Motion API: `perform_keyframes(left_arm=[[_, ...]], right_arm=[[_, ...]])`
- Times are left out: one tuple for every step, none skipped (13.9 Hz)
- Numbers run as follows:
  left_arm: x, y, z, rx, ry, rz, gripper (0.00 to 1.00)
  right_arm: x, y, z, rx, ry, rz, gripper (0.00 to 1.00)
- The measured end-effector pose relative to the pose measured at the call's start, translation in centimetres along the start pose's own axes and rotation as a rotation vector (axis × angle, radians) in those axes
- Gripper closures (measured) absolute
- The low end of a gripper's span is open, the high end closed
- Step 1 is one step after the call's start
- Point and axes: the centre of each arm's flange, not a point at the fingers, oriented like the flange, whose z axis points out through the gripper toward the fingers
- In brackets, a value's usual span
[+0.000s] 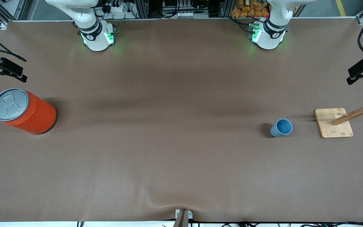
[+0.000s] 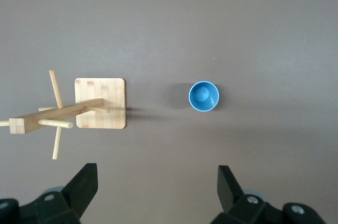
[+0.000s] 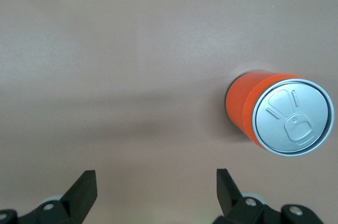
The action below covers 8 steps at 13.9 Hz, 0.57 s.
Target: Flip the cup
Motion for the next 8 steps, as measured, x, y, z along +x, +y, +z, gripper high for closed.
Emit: perform_keyframes(left_arm=[[-0.6,0.1,-0.1,-0.004,-0.008,0.002,0.0],[-1.3,0.5,-0.1,-0.007,-0.014,0.01,0.0],[-1.9,1.1,-0.1,-0.009,-0.019,0.023,0.0],[-2.5,1.8,0.0,-0.01,-0.023,0.036,0.0],[-3.1,2.4,0.0,-0.01,-0.026,0.048,0.0],[-3.5,2.9,0.0,-0.01,-0.031,0.06,0.0],[-3.9,3.5,0.1,-0.009,-0.037,0.07,0.0],[-4.1,4.0,0.1,-0.008,-0.04,0.079,0.0]], right_arm=[[0.0,0.2,0.0,0.0,0.0,-0.001,0.0],[0.0,0.3,0.0,0.0,0.0,-0.002,0.0],[0.0,0.4,0.0,0.0,0.0,-0.002,0.0],[0.0,0.4,0.0,0.0,0.0,-0.003,0.0],[0.0,0.4,0.0,0.0,0.0,-0.004,0.0],[0.0,0.4,0.0,0.0,0.0,-0.004,0.0],[0.0,0.4,0.0,0.0,0.0,-0.005,0.0],[0.0,0.4,0.0,0.0,0.0,-0.005,0.0]])
